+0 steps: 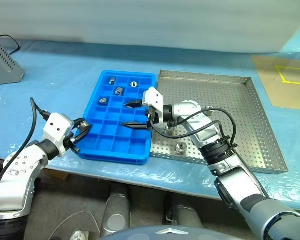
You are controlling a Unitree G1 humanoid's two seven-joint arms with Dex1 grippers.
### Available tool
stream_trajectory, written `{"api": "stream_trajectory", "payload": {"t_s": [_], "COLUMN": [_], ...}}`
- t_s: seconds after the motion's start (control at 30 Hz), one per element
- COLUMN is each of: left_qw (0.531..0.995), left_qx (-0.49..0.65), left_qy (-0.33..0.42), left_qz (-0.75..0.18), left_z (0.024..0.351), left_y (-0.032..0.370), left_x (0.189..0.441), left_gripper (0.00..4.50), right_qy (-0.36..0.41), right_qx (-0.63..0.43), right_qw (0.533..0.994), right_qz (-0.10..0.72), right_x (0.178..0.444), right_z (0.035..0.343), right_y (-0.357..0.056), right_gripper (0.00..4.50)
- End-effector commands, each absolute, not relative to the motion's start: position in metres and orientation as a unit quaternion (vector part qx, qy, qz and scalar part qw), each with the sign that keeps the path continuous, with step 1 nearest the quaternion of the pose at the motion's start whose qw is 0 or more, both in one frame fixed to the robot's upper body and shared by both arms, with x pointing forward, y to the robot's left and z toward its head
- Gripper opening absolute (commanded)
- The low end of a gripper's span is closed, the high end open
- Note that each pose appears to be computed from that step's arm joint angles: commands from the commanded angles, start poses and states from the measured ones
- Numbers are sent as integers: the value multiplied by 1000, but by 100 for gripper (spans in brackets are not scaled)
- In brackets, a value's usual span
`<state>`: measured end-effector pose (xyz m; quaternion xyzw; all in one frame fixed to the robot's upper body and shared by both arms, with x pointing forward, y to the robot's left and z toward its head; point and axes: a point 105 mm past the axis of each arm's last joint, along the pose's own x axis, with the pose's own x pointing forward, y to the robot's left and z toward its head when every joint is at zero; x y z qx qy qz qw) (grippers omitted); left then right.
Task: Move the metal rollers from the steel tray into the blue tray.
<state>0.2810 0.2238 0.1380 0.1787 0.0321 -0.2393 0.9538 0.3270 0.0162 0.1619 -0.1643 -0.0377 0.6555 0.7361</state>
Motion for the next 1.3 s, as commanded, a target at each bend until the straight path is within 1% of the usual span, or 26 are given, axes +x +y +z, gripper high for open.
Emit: {"api": "stream_trajectory", "payload": {"t_s": [0.03, 0.13, 0.33, 0.47, 0.57, 0.7, 0.83, 0.93, 1.03, 1.1, 1.17, 1.23, 1.3], "left_qw": [955, 954, 960, 962, 959, 960, 947, 939, 921, 901, 879, 860, 828], "left_qx": [177, 176, 165, 172, 184, 174, 168, 166, 170, 180, 195, 202, 214], "left_qy": [21, 33, 60, 63, 54, 21, -24, -60, -79, -77, -65, -59, -55], "left_qz": [-239, -240, -218, -202, -209, -218, -272, -294, -343, -387, -430, -465, -515], "left_z": [142, 134, 123, 121, 125, 142, 169, 194, 213, 215, 208, 202, 195], "left_y": [220, 219, 230, 236, 230, 219, 192, 180, 165, 150, 134, 118, 95], "left_x": [286, 288, 291, 296, 299, 306, 311, 322, 330, 338, 348, 355, 359], "left_gripper": [156, 156, 156, 267, 367, 367, 367, 367, 367, 367, 367, 367, 367], "right_qy": [-59, -58, -56, -56, -55, -55, -59, -66, -73, -66, -53, -45, -39], "right_qx": [-164, -166, -169, -169, -169, -168, -171, -182, -186, -199, -212, -216, -217], "right_qw": [730, 734, 744, 747, 750, 755, 769, 783, 806, 827, 846, 859, 872], "right_qz": [661, 656, 644, 640, 637, 632, 613, 591, 558, 522, 487, 462, 436], "right_x": [320, 321, 324, 325, 326, 328, 334, 340, 346, 349, 351, 349, 344], "right_z": [171, 170, 170, 170, 170, 169, 174, 181, 194, 195, 192, 190, 189], "right_y": [19, 17, 11, 9, 8, 6, -1, -16, -38, -63, -86, -101, -113], "right_gripper": [370, 370, 370, 370, 370, 370, 370, 370, 370, 370, 370, 370, 370]}}
